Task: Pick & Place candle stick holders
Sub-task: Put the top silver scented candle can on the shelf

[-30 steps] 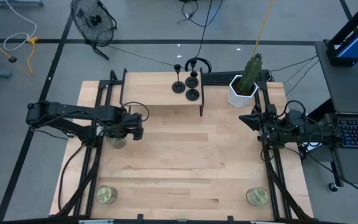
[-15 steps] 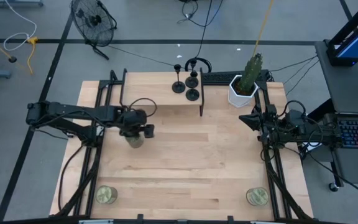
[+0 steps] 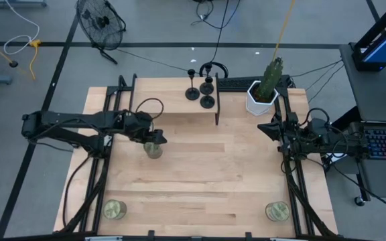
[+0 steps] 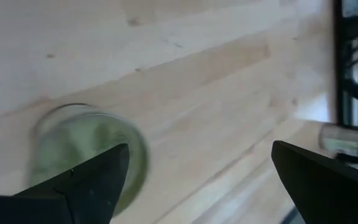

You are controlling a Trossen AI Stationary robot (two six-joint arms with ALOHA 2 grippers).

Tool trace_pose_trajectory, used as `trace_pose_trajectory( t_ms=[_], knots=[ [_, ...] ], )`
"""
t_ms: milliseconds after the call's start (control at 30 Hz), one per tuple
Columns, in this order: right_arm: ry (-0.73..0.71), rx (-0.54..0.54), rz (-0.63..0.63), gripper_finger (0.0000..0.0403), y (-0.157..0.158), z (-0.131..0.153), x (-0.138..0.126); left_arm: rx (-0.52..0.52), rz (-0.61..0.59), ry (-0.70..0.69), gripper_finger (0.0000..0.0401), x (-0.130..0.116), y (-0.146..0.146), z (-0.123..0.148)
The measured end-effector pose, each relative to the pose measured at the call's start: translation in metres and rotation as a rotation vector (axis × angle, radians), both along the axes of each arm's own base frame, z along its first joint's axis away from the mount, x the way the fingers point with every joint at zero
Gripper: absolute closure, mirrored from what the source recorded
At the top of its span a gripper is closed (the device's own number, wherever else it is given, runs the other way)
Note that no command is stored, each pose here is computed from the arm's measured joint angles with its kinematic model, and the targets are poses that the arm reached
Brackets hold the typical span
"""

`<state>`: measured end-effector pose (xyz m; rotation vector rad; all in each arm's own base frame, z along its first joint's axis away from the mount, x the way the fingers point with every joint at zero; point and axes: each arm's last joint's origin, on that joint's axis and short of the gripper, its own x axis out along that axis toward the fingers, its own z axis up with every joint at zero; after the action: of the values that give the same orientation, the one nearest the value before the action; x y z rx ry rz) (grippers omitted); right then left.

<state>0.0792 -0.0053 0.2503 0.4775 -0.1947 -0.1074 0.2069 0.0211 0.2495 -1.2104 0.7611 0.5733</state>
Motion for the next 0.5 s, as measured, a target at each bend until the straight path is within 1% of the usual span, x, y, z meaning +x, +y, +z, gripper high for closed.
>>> trace_pose_trajectory(
  t_ms=[200,333,400,500],
  knots=[
    [-0.001,0.0,0.0,0.0403,0.0,0.0,0.0,0.018,0.053,0.149,0.0002,-0.023,-0.001,-0.002],
    [0.0,-0.001,0.0,0.0403,0.0,0.0,0.0,0.025,0.043,0.162,0.0002,-0.025,-0.001,-0.002],
    [0.0,-0.001,0.0,0.0403,0.0,0.0,0.0,0.055,0.02,0.155,0.0002,-0.023,-0.001,-0.002],
    [-0.001,0.001,0.0,0.0403,0.0,0.0,0.0,0.14,-0.003,0.17,0.0002,-0.023,0.001,-0.003]
  ],
)
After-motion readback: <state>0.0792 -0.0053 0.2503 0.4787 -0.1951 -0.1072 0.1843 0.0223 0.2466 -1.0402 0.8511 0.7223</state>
